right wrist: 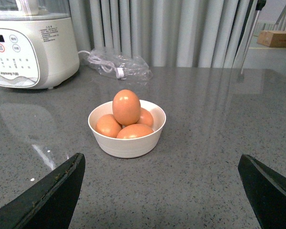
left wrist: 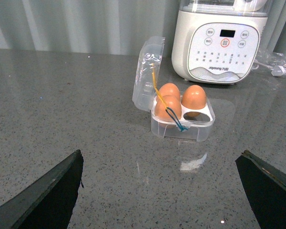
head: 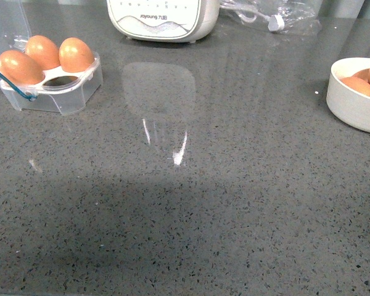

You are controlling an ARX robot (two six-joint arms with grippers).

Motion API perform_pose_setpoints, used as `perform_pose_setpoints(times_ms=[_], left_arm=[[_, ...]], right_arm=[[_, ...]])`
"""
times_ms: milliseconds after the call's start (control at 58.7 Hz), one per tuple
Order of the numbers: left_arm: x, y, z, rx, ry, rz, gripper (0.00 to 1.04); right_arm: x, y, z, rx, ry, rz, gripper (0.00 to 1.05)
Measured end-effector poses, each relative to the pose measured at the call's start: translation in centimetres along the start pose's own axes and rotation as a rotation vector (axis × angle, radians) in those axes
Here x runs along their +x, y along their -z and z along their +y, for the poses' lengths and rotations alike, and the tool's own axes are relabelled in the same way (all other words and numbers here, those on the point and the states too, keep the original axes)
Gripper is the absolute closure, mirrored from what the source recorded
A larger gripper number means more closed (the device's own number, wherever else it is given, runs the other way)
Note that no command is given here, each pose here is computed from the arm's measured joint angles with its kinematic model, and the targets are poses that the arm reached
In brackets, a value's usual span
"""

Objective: Put egg into box

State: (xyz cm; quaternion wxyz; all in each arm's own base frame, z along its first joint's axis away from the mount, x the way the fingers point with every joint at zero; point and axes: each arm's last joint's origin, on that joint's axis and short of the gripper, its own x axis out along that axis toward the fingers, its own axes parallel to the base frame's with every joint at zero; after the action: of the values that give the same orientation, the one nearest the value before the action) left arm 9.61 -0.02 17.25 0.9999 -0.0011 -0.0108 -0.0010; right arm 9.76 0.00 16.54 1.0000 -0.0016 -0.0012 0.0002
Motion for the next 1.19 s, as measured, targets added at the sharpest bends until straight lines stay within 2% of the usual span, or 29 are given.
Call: perform_pose_setpoints(times_ms=[1192], left_arm=[[0.00,0.00,0.00,0.000,0.000,0.000,0.07]], right_arm=[[0.00,0.00,0.00,0.000,0.000,0.000,0.07]])
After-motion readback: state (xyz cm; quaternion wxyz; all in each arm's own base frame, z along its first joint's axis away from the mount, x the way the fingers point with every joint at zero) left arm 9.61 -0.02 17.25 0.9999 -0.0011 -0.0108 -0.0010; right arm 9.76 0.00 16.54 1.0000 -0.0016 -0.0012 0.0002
